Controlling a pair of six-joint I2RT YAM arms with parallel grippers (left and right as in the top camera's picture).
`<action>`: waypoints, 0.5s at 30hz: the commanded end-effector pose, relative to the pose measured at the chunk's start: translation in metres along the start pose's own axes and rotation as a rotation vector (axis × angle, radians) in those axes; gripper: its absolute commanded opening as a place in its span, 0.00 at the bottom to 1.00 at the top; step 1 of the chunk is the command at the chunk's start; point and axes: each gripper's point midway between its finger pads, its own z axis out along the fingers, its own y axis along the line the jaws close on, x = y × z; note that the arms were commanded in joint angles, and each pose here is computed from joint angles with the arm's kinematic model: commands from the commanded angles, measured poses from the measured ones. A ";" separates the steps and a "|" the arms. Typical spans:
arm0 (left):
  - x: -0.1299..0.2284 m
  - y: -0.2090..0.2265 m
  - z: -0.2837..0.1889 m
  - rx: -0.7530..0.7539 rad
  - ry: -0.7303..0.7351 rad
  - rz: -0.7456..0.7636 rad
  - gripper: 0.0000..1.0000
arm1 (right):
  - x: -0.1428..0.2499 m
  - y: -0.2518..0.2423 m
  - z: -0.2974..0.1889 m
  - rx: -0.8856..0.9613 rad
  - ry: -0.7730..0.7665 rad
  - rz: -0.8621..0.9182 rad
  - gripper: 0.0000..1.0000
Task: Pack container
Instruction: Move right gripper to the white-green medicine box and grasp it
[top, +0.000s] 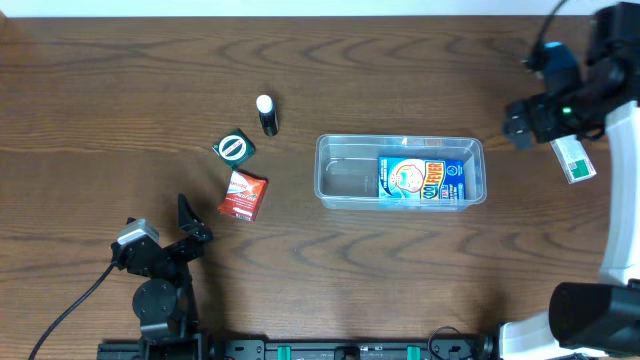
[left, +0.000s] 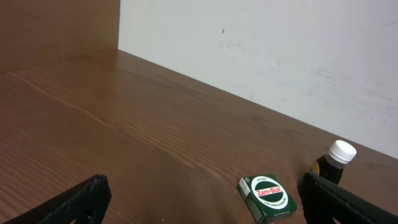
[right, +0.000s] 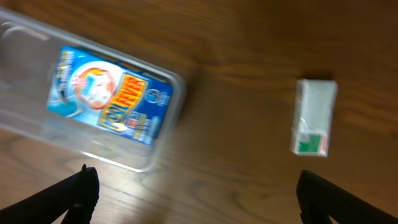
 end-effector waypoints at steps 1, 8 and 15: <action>0.016 0.006 0.001 -0.020 0.044 0.031 0.98 | 0.003 -0.023 -0.004 0.011 -0.030 0.084 0.99; 0.016 0.006 0.001 -0.020 0.044 0.031 0.98 | 0.013 -0.052 -0.005 0.045 -0.036 0.195 0.99; 0.016 0.006 0.001 -0.020 0.044 0.031 0.98 | 0.020 -0.084 0.013 0.069 -0.029 0.233 0.99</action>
